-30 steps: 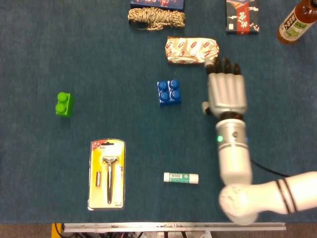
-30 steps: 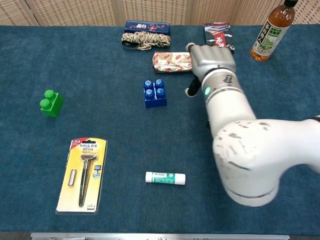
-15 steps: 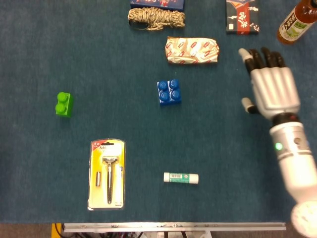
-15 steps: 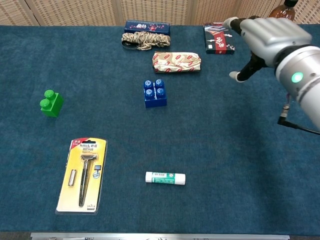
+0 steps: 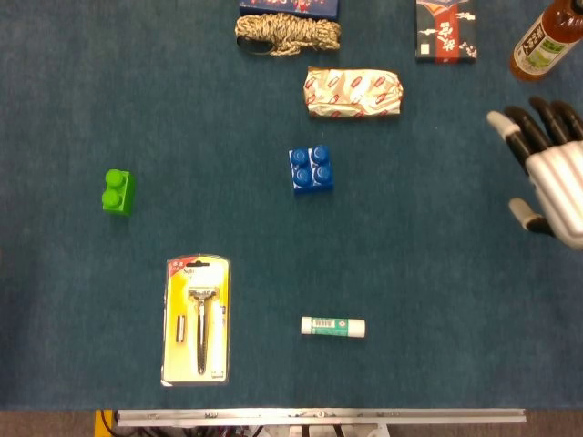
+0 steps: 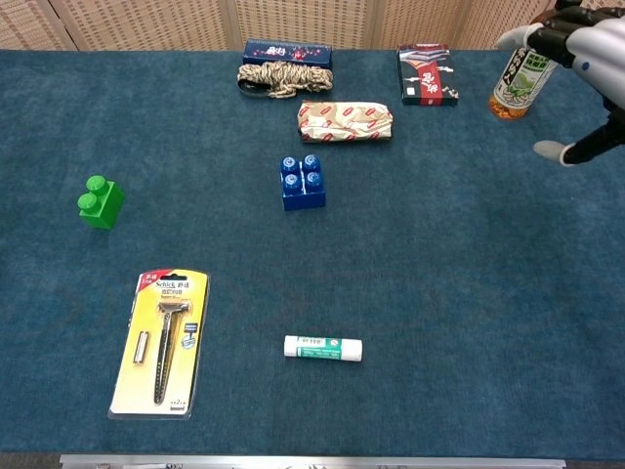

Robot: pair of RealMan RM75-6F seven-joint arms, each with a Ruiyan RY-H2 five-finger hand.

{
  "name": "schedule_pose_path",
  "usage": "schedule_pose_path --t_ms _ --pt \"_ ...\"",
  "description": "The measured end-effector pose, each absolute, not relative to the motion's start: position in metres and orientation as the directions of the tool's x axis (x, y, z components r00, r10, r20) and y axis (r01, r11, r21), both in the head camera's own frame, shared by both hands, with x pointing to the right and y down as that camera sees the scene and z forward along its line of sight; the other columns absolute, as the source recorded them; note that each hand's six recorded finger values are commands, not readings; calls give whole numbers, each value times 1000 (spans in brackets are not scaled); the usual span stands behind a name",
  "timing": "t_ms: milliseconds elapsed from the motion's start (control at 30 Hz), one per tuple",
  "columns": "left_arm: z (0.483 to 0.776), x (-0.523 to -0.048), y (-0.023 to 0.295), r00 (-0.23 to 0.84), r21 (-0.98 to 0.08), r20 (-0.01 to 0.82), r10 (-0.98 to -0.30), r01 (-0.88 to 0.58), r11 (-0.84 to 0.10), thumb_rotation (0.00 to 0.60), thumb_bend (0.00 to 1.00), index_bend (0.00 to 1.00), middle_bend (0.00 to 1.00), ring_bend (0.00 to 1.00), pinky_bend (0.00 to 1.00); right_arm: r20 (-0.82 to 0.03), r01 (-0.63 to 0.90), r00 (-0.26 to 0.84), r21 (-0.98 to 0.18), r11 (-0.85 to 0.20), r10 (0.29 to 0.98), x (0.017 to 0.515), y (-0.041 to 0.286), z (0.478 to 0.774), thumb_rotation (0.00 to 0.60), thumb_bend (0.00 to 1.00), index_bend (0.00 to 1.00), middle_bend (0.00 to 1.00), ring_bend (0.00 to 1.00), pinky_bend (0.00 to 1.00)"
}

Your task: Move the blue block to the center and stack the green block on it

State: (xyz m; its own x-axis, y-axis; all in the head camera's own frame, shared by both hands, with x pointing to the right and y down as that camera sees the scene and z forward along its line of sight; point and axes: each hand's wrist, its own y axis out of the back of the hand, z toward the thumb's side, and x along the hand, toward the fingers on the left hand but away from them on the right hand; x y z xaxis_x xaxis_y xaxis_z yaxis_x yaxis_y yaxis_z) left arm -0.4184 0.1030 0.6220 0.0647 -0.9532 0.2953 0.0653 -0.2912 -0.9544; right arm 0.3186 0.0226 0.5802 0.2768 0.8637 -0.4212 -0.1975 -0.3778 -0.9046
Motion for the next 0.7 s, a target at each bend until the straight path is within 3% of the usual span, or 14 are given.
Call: schedule_pose_path --t_ms 267,700 --pt "624 -399 90 98 -950 311 -945 56 -307 600 246 239 287 214 330 -436 -250 294 -894 -372 851 367 44 578 600 228 171 155 0 99" --pt "637 -370 69 104 -927 374 -922 54 -370 600 165 188 115 73 207 -261 -178 261 -959 -219 929 424 66 574 600 228 202 166 0 99"
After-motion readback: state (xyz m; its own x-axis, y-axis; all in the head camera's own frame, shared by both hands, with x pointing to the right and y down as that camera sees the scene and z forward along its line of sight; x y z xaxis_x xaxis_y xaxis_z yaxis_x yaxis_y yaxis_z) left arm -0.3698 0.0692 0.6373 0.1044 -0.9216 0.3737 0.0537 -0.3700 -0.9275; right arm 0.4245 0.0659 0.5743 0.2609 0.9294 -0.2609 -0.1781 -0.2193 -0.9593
